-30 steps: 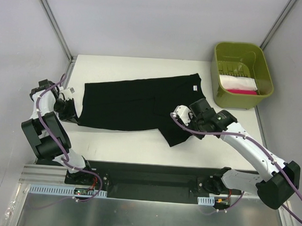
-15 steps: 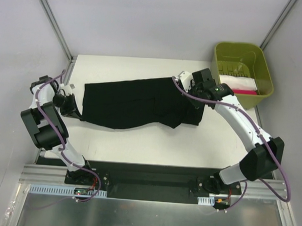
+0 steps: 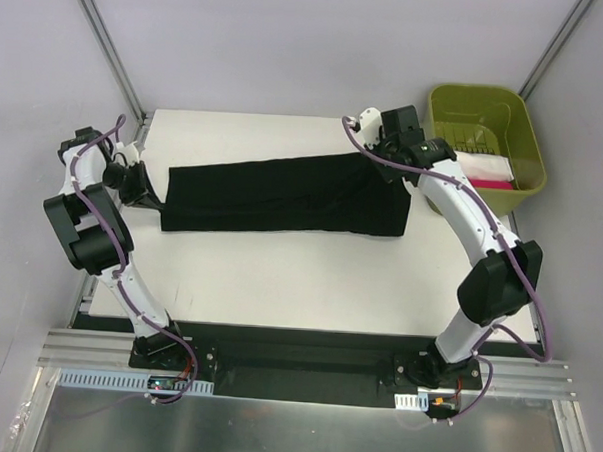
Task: Roll the t-shirts
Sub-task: Fold the T-shirt at the center of the board.
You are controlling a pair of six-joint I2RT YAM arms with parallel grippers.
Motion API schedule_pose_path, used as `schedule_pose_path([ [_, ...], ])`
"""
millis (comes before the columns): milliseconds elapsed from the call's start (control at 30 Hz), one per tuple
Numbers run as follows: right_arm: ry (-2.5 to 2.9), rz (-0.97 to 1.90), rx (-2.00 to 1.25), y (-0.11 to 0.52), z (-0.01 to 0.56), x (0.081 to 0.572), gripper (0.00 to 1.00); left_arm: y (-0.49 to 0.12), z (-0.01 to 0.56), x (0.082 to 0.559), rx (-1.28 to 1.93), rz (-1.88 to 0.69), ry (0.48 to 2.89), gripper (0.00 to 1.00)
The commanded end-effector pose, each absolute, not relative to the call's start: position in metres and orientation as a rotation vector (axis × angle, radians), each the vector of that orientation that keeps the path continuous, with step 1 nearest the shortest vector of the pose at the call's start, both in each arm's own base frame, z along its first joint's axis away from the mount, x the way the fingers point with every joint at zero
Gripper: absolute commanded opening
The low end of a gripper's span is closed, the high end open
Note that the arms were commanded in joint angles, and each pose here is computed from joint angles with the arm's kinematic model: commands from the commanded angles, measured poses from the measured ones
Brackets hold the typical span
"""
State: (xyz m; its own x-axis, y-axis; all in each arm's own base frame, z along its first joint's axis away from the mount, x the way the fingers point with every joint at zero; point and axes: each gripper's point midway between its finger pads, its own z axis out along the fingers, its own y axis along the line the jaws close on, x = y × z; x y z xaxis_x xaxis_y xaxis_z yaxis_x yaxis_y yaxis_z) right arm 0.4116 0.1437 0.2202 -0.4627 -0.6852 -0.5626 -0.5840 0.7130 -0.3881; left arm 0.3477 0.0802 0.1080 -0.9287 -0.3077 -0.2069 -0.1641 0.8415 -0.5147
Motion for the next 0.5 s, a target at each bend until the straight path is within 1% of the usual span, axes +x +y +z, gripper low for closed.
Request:
schedule_pose_path([
  [0, 2.126, -0.268, -0.887, 0.139, 0.242, 0.445, 0.01, 0.075, 0.116, 0.364, -0.355, -0.791, 2.714, 0.00],
  [200, 2.103, -0.277, -0.905, 0.148, 0.241, 0.471, 0.01, 0.076, 0.112, 0.381, -0.339, -0.831, 2.694, 0.00],
  [233, 2.114, -0.280, -0.920, 0.151, 0.233, 0.475, 0.01, 0.077, 0.112, 0.383, -0.334, -0.828, 2.691, 0.00],
  [467, 2.062, -0.323, -0.952, 0.159, 0.232, 0.507, 0.01, 0.078, 0.103, 0.383, -0.354, -0.831, 2.717, 0.00],
])
